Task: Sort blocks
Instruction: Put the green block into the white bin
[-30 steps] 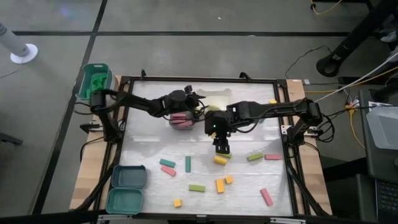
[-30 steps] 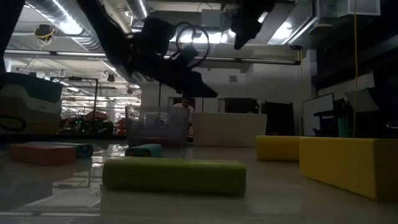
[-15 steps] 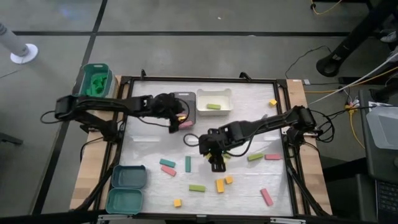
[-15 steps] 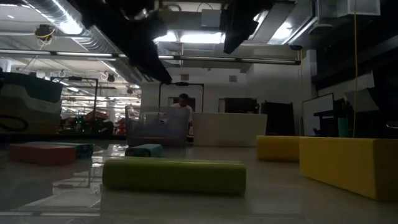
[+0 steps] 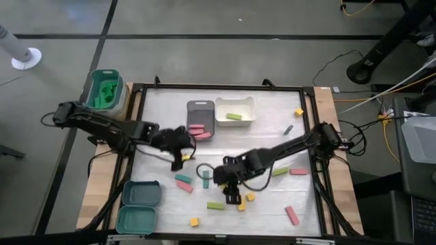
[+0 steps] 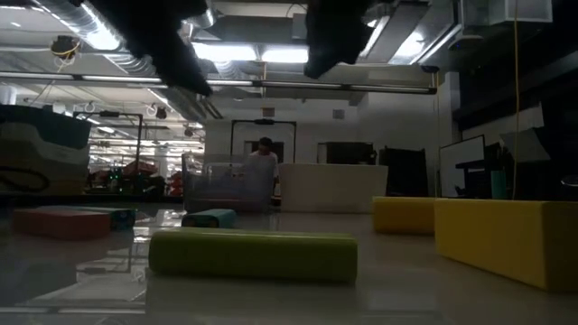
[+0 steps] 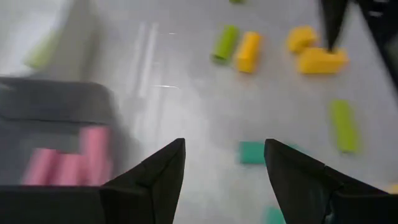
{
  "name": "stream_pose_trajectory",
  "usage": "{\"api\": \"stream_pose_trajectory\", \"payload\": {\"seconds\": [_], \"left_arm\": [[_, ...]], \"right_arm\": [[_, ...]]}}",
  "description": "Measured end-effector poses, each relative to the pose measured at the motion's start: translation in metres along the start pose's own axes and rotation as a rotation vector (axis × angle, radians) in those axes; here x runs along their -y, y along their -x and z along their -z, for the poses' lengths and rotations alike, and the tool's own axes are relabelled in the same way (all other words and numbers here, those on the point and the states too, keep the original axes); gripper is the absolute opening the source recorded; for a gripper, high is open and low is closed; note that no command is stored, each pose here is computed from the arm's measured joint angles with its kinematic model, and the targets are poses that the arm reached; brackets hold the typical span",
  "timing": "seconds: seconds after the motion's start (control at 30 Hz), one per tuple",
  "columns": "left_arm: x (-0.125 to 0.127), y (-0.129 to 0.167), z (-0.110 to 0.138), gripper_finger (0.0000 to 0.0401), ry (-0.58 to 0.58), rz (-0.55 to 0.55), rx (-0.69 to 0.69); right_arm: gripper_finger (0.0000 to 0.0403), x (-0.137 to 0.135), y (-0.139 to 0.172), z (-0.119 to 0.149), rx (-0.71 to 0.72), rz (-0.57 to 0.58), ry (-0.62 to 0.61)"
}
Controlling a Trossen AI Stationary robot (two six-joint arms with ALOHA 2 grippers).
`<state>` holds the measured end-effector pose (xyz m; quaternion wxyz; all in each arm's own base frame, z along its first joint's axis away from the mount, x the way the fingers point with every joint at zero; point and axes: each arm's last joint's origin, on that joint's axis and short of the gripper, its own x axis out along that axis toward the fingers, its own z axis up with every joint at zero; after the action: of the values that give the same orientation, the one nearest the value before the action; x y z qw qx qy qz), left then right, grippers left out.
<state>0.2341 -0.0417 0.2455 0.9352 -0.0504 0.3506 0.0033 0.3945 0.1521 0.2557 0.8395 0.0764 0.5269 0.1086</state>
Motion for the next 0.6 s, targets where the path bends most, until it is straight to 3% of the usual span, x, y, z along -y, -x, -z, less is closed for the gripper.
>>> {"api": "stream_pose_trajectory", "payload": {"seconds": [0.3, 0.6], "left_arm": [[0.059, 0.003, 0.023, 0.0208, 0.04, 0.179, 0.035], [0.086, 0.014, 0.031, 0.0208, 0.04, 0.166, 0.105]], "right_arm": [[0.0202, -0.054, -0.049, 0.01, 0.131, 0.031, 0.115], [0.0202, -0.073, -0.09, 0.029, 0.136, 0.132, 0.158]]}}
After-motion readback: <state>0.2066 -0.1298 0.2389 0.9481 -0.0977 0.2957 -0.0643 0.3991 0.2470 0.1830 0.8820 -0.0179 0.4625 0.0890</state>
